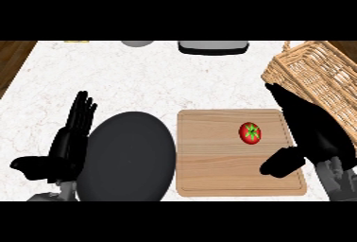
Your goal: Pick the tomato from the cutting board and place it in the basket
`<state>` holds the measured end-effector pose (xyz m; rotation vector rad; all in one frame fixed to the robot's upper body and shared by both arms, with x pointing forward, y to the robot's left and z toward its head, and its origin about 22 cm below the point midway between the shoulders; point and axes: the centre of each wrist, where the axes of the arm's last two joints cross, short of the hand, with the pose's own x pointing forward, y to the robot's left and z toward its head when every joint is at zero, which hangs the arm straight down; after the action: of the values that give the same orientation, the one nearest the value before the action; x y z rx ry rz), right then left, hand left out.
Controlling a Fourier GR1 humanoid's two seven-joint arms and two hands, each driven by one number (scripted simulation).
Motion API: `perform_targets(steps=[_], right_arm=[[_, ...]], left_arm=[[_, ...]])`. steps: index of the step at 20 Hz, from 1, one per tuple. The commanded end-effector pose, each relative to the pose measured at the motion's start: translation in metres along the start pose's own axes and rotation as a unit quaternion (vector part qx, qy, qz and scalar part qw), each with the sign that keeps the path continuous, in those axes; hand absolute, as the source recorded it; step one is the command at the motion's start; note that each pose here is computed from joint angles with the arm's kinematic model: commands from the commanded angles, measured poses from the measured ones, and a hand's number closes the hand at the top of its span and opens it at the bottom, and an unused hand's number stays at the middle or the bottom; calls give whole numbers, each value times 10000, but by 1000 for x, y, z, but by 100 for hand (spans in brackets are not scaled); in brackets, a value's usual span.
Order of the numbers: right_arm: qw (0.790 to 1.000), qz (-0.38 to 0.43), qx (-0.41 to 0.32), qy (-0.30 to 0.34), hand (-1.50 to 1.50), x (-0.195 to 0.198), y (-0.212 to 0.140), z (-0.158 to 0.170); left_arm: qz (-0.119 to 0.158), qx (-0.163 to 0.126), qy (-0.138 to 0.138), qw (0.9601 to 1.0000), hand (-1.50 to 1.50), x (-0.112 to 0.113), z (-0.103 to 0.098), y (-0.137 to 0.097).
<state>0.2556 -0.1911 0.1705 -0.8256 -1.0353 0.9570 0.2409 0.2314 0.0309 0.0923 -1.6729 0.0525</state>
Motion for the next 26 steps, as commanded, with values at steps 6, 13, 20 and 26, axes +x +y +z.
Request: perform_targets(steps=[6,13,20,26], right_arm=[[9993,-24,96,358,-150,-10,41,-6],[9990,32,-26,443,-150,-10,52,-5],[9990,-17,-154,424,-150,-1,55,-42],[9987,59,-113,493,-150,-16,91,-35]], left_arm=[[45,-10,-36,10000,0,2,9,19],[19,-80,-15,10000,0,-4,6,-1],[11,-59,-39,10000,0,7,-2,4],[20,37,12,10000,0,15,-6,3]])
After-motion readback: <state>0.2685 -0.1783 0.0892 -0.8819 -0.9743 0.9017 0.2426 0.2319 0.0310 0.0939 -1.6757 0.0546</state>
